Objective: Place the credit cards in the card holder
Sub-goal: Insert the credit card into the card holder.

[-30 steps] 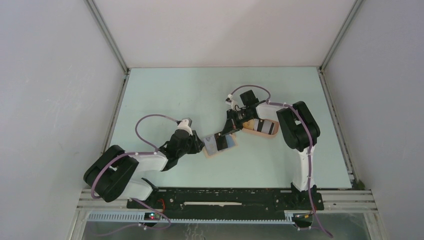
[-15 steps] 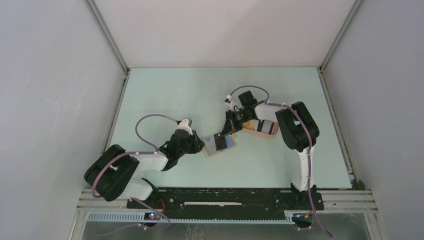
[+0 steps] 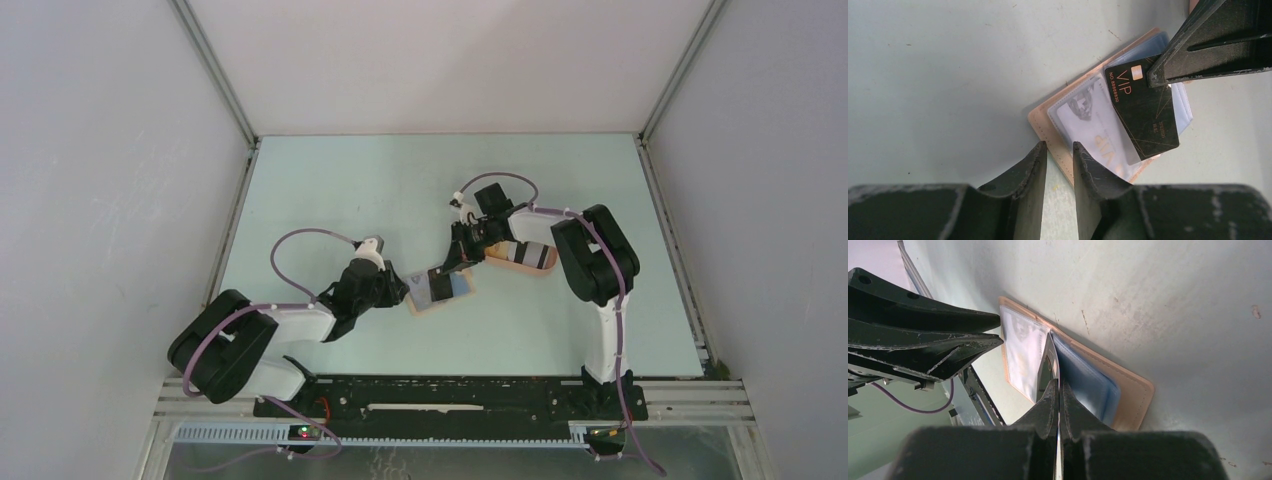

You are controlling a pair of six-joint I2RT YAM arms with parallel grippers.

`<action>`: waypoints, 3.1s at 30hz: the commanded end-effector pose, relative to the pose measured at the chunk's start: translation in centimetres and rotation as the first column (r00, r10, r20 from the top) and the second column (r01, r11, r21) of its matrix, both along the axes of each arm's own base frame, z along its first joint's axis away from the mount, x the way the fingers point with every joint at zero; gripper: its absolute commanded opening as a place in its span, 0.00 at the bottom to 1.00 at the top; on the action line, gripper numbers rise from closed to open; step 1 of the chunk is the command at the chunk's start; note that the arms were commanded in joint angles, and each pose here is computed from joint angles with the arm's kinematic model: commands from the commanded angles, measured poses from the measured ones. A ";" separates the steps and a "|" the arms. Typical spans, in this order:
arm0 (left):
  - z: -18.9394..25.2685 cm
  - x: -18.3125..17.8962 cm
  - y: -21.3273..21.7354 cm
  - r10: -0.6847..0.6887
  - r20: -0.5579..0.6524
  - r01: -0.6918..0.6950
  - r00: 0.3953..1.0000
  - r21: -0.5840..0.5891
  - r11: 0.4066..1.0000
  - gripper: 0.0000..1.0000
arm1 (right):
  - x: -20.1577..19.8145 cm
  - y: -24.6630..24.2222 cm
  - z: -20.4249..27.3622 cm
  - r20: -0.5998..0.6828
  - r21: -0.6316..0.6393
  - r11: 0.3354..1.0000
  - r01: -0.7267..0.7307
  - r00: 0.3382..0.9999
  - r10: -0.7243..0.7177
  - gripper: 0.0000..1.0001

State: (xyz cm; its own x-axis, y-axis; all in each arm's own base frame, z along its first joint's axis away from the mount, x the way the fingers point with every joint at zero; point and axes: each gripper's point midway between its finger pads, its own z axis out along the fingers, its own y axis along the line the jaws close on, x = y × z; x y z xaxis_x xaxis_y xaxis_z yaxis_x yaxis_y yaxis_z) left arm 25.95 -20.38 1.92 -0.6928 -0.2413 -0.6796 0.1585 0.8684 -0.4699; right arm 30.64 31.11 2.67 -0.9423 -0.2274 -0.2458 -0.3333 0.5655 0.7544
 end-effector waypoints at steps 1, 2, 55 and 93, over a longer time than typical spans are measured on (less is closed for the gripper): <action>-2.0 -1.1 1.3 -0.012 -0.069 0.018 0.998 0.090 0.996 0.31 | -0.3 0.3 0.2 0.046 -0.049 0.999 0.007 0.999 -0.004 0.00; -2.0 -1.2 1.3 -0.013 -0.070 0.019 0.997 0.090 0.996 0.31 | -0.4 0.4 0.2 0.044 -0.050 0.999 0.006 0.999 -0.004 0.00; -2.3 -1.9 0.6 -0.037 -0.092 0.041 0.995 0.038 0.998 0.32 | -2.0 2.8 1.8 0.148 -0.158 0.972 -0.172 0.969 0.196 0.45; -0.6 -4.1 0.7 -0.083 -0.042 0.080 0.996 -0.059 0.995 0.46 | -2.5 2.5 5.2 0.329 -0.294 0.908 -0.297 0.861 0.388 0.69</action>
State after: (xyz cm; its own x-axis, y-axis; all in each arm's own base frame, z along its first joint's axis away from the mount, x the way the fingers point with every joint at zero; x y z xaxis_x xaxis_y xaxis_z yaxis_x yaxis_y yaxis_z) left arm 22.96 -20.10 2.52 -0.7132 -0.2496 -0.6550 0.2056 0.8188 -0.5360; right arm 27.40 32.59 3.70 -0.7072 -0.6095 -0.3581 -0.7047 0.5676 0.4257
